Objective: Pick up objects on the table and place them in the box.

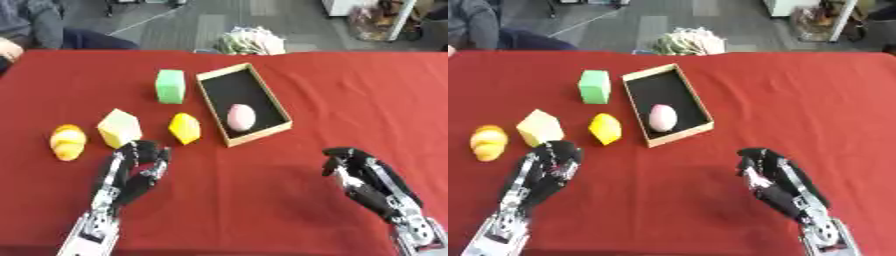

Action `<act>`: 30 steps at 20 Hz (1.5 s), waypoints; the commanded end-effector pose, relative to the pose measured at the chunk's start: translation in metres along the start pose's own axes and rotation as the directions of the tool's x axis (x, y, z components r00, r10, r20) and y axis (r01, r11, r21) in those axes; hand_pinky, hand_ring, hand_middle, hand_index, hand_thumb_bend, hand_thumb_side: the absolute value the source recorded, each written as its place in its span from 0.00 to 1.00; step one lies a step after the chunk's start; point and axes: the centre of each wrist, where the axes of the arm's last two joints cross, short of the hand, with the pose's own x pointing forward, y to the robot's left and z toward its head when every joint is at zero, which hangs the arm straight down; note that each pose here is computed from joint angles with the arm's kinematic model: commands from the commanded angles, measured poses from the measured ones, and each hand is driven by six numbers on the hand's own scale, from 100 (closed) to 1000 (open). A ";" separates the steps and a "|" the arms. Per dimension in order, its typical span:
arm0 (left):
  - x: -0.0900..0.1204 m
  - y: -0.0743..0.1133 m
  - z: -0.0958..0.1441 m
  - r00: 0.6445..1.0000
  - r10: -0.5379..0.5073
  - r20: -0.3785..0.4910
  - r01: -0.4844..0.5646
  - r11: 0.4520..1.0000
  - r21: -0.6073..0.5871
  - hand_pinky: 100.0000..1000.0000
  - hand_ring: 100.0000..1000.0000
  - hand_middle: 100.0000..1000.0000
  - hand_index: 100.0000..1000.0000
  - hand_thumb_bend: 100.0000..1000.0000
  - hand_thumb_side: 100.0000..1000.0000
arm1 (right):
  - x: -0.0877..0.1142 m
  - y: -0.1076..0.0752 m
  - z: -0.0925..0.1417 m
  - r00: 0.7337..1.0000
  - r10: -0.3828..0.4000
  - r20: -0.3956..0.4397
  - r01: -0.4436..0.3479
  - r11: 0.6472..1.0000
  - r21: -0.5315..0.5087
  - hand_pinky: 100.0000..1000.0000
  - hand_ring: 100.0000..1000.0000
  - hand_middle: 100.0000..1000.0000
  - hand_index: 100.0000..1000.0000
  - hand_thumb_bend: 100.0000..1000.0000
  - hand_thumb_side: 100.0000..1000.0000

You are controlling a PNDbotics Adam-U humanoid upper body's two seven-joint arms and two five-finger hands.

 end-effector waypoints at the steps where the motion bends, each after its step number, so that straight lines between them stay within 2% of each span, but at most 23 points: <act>1: 0.006 0.002 -0.001 1.000 -0.005 0.024 0.005 1.000 0.000 0.73 0.56 0.51 0.64 0.29 0.30 | 0.004 -0.005 -0.001 1.000 0.023 0.010 -0.023 1.000 0.004 0.69 0.54 0.50 0.71 0.00 0.36; 30: 0.007 0.002 -0.002 0.999 -0.006 0.038 0.006 1.000 0.004 0.74 0.56 0.52 0.64 0.29 0.30 | 0.004 -0.005 -0.002 1.000 0.022 0.016 -0.022 1.000 0.010 0.69 0.54 0.50 0.71 0.00 0.35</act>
